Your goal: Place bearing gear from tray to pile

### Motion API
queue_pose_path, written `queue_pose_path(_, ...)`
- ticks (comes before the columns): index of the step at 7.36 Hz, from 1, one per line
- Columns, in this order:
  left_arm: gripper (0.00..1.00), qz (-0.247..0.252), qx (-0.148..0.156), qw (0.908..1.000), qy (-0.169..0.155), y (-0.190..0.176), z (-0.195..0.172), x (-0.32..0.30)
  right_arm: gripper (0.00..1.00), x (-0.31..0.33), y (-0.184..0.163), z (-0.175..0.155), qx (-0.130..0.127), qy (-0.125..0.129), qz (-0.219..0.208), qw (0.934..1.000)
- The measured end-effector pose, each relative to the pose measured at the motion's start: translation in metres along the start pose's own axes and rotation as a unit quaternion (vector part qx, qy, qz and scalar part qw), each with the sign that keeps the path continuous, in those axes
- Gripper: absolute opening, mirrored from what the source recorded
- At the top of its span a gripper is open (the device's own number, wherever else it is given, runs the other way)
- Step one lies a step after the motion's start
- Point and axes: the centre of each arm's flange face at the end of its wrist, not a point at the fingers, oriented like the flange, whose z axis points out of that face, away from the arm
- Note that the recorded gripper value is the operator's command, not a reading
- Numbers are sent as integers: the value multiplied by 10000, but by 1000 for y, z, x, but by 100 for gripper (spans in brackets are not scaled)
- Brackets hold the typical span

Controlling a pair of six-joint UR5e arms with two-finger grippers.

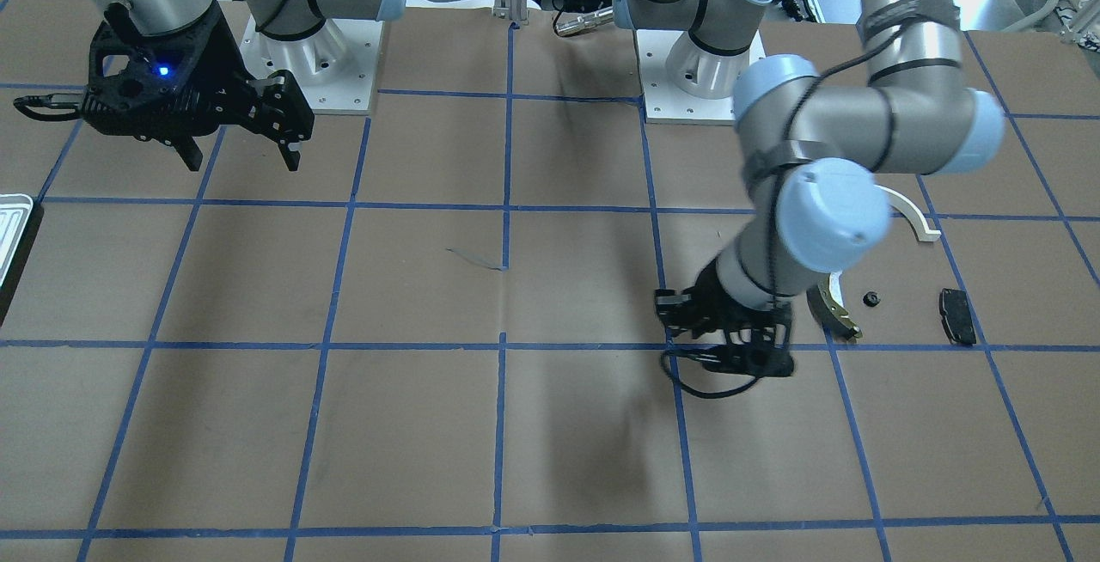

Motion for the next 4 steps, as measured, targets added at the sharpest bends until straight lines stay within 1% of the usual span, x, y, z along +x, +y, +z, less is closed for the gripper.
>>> queue_pose_path(1,0,56,-118,9999,19,-4,-21,-72,100,-2,1,-2,-46,-11,132,9999)
queue_pose_path(2,0,151,-231,9996,-75,1,-28,-141,100,-3,2,-2,-73,-21,208,9998)
queue_pose_path(3,0,216,-349,9990,-155,11,-29,-201,100,-4,2,-1,-96,-22,237,9997)
queue_pose_path(4,0,191,-453,9986,-180,24,-26,-245,100,-4,3,1,-117,-22,247,9996)
